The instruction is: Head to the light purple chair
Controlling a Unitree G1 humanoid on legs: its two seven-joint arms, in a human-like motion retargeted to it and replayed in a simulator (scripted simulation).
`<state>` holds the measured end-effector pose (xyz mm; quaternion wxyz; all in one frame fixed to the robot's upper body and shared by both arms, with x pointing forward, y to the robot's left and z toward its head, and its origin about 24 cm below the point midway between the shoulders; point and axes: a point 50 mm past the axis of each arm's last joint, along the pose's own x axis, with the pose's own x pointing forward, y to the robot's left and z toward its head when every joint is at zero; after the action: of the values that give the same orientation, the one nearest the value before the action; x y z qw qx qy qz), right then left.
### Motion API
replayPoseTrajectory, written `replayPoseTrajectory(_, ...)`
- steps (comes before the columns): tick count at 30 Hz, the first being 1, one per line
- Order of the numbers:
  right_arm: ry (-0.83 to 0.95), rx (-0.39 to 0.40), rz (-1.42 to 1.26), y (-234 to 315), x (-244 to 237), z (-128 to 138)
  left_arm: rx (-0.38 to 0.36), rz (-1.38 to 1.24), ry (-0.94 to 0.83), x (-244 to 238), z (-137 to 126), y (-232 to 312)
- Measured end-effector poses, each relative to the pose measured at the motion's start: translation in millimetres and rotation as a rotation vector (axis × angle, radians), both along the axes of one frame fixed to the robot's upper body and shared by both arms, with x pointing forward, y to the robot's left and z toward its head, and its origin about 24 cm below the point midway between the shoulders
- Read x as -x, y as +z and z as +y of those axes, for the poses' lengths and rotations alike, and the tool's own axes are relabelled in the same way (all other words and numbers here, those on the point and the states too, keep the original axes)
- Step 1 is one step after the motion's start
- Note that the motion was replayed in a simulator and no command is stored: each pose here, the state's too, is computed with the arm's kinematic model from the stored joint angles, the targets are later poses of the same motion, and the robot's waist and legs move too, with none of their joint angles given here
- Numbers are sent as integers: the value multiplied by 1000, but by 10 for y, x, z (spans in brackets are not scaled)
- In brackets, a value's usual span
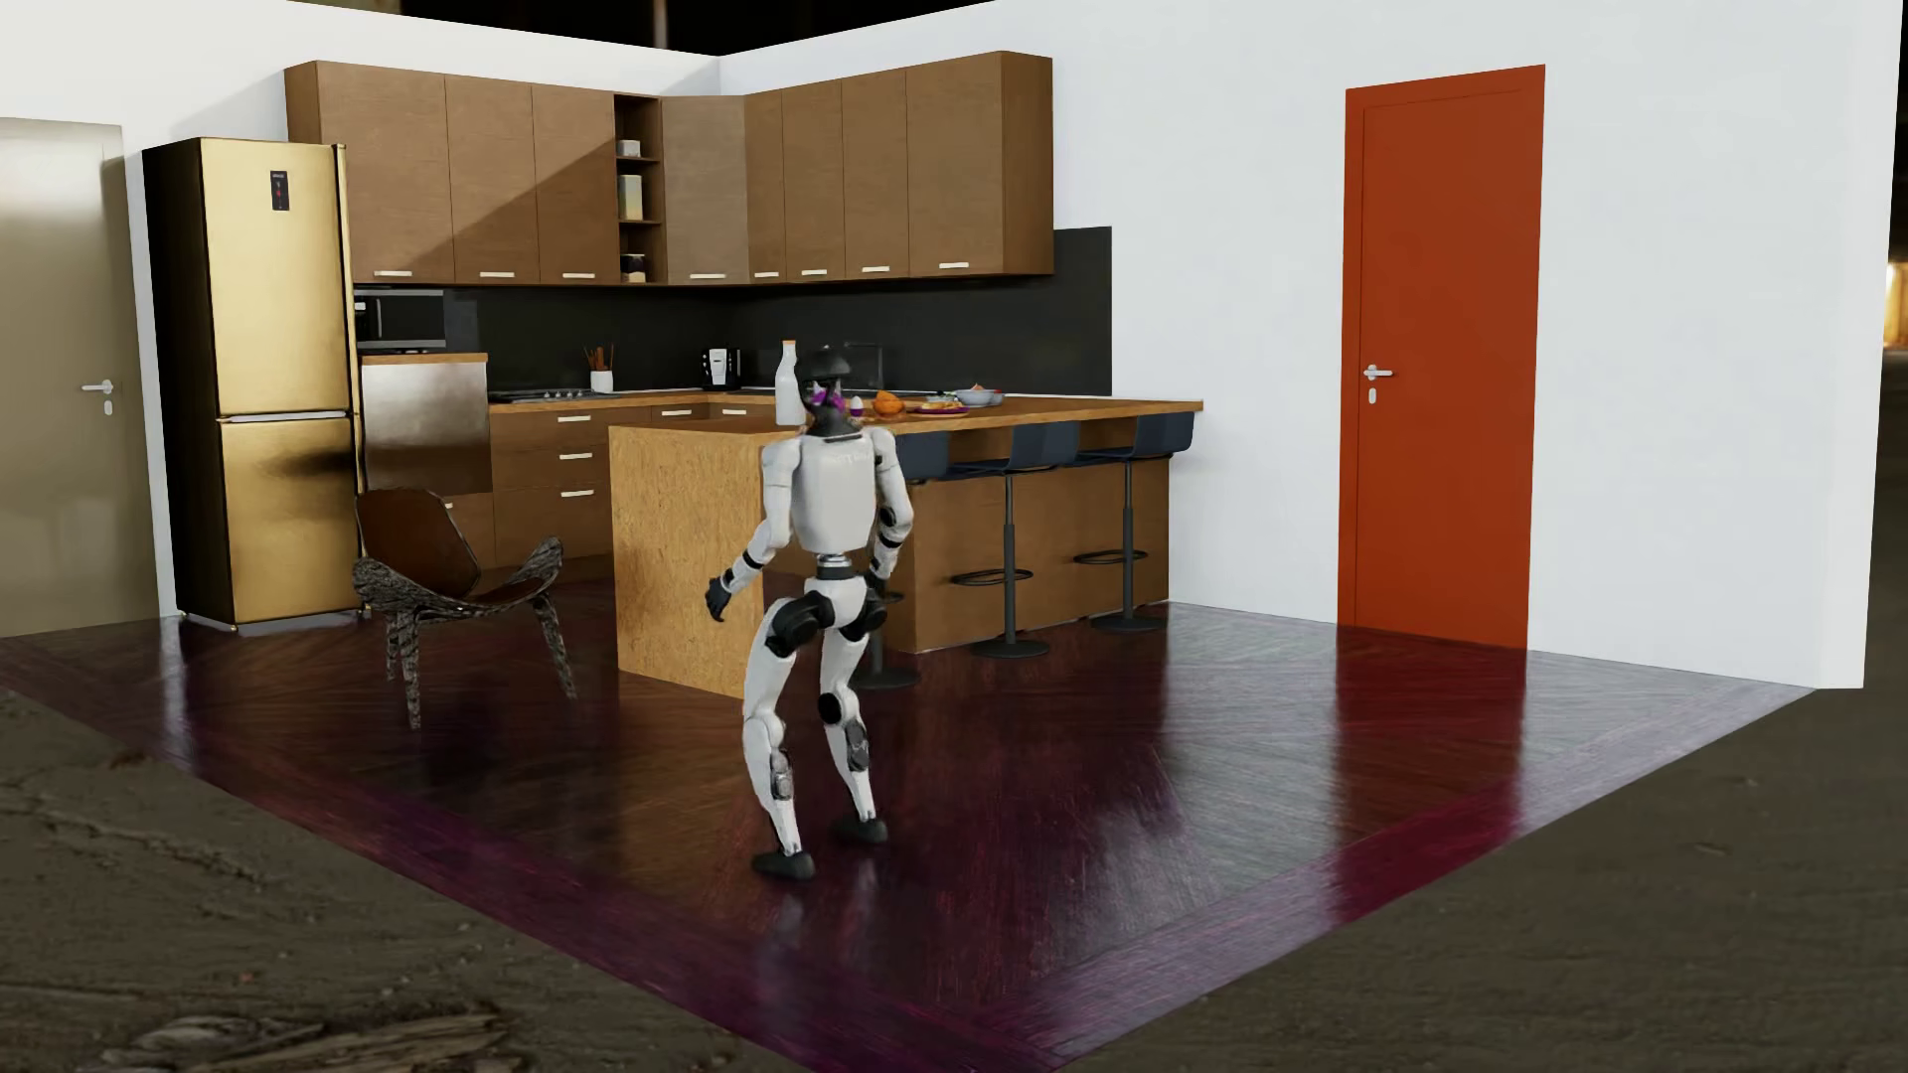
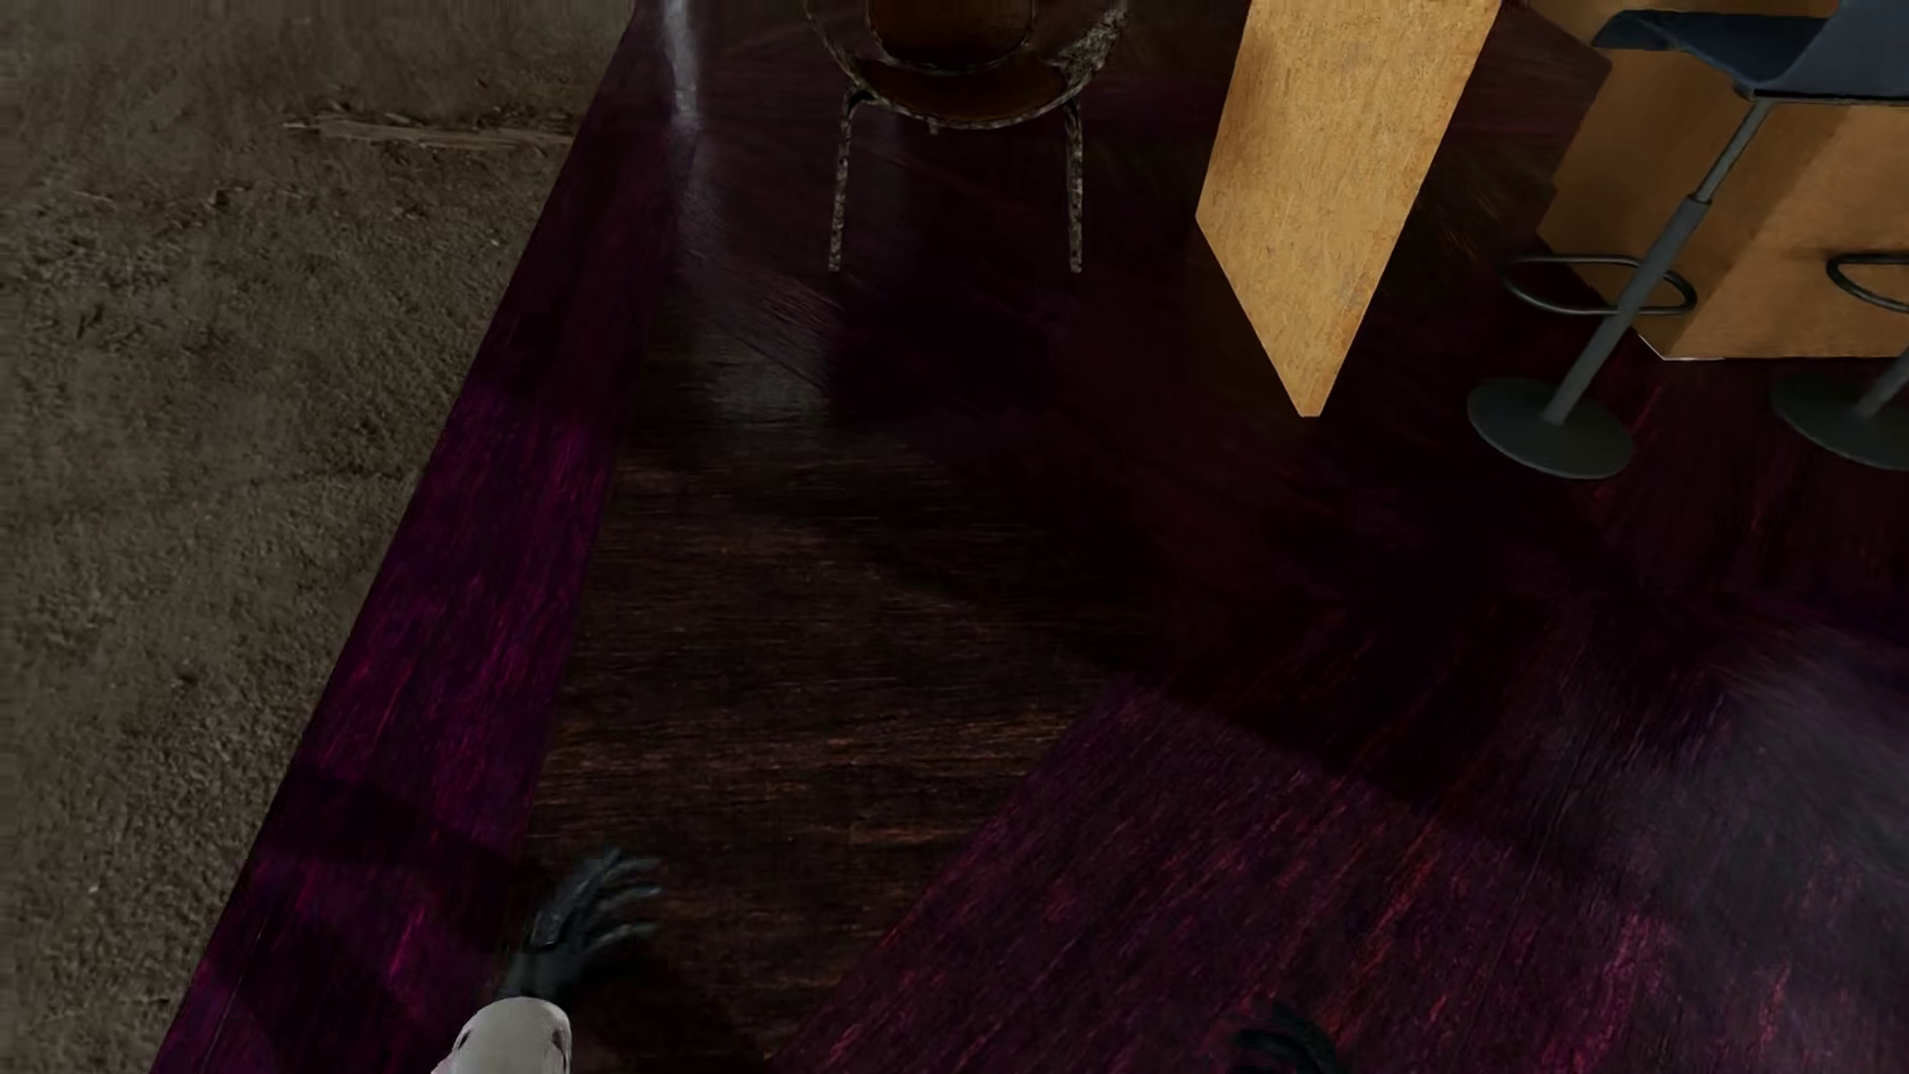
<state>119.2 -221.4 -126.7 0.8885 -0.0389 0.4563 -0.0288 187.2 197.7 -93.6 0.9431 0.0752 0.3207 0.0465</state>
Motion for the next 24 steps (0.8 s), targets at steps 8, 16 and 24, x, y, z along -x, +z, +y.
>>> replayPoseTrajectory(8, 61, 15, -194, 116, -283, 235, 8, 228, 3, 431, 109, -237)
replayPoseTrajectory(16, 8, 75, -142, 138, -360, 242, -81, 128, 60, 494, 424, -183)
replayPoseTrajectory(24, 16, 46, -57, 13, -93, 199, 26, 196, -36, 633, 184, -285)
